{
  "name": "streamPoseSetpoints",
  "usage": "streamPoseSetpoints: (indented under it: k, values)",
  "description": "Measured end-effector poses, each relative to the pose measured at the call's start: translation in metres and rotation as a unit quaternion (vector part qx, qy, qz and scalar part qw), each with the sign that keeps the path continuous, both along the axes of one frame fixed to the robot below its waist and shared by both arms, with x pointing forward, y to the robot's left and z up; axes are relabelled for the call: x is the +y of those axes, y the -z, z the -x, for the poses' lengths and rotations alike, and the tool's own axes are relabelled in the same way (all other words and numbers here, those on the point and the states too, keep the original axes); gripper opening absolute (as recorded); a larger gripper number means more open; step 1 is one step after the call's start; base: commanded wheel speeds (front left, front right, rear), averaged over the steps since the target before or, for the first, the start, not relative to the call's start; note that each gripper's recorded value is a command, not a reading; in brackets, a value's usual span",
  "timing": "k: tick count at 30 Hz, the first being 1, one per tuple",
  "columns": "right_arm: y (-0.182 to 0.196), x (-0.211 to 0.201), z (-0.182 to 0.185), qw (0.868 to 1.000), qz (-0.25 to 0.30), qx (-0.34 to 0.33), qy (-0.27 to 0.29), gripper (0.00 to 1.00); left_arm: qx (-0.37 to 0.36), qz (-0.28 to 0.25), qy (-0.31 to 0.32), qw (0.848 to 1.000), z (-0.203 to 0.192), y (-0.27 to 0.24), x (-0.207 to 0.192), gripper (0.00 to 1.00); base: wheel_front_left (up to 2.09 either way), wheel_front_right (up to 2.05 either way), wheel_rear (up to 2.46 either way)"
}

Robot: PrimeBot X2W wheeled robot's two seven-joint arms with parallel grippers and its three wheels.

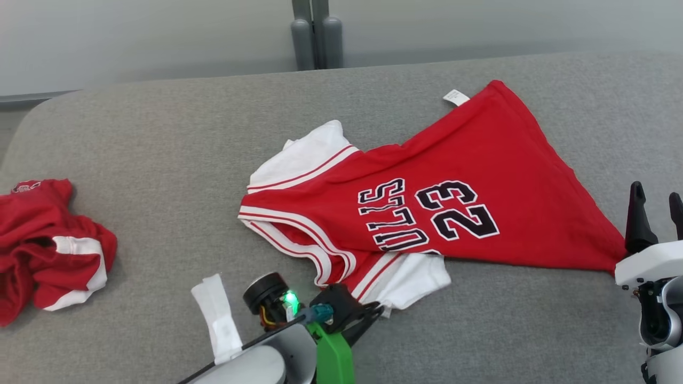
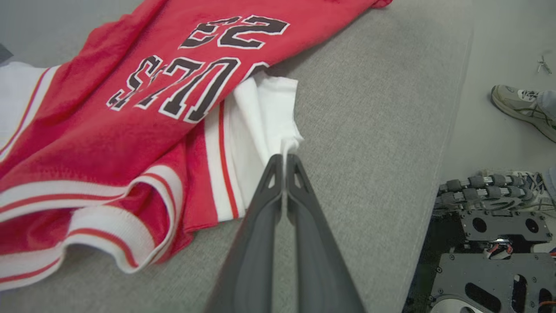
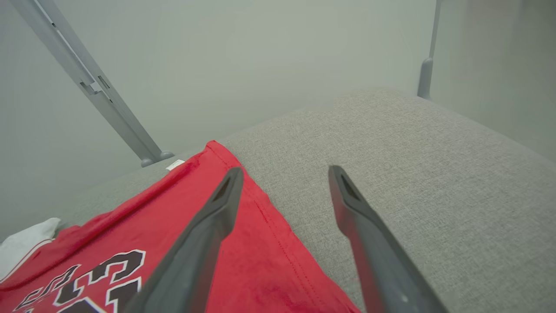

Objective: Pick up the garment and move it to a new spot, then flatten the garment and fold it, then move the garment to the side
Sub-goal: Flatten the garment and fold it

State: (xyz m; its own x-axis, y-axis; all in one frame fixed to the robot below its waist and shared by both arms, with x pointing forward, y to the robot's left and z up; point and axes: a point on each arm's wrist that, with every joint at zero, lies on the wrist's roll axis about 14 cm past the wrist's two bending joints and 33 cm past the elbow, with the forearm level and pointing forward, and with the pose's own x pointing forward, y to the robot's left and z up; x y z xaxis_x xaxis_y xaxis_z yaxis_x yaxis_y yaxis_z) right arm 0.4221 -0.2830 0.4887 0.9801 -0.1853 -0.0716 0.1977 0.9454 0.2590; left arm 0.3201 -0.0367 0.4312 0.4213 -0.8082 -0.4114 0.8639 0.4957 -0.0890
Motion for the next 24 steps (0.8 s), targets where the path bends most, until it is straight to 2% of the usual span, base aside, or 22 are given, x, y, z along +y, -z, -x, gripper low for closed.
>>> streamPoseSetpoints:
  k: [6, 14, 19, 20, 21, 22, 24]
  values:
    - [-0.004, 0.020, -0.012, 1.000, -0.001, -0.001, -0.028, 1.00, 0.023, -0.019, -0.012, 0.999, 0.024, -0.004, 0.033, 0.00, 0.00, 0.00, 0.00]
    - [-0.005, 0.041, -0.019, 0.998, -0.003, 0.002, -0.055, 1.00, 0.042, -0.096, -0.076, 0.992, 0.034, 0.010, 0.099, 0.00, 0.00, 0.00, 0.00]
    - [-0.006, 0.047, -0.018, 0.998, -0.004, 0.003, -0.063, 1.00, 0.084, -0.105, -0.097, 0.986, 0.051, 0.022, 0.113, 0.00, 0.00, 0.00, 0.00]
    - [-0.005, 0.047, -0.018, 0.998, -0.004, 0.004, -0.064, 1.00, 0.092, -0.102, -0.098, 0.986, 0.054, 0.024, 0.113, 0.09, 0.00, 0.00, 0.00]
    - [-0.004, 0.047, -0.017, 0.998, -0.004, 0.006, -0.064, 1.00, 0.100, -0.102, -0.099, 0.985, 0.058, 0.027, 0.113, 0.26, 0.00, 0.00, 0.00]
    - [-0.003, 0.047, -0.017, 0.998, -0.004, 0.009, -0.065, 1.00, 0.107, -0.104, -0.100, 0.984, 0.061, 0.031, 0.114, 1.00, 0.00, 0.00, 0.00]
    - [-0.003, 0.047, -0.016, 0.998, -0.004, 0.010, -0.065, 1.00, 0.120, -0.111, -0.106, 0.981, 0.065, 0.038, 0.116, 1.00, 0.00, 0.00, 0.00]
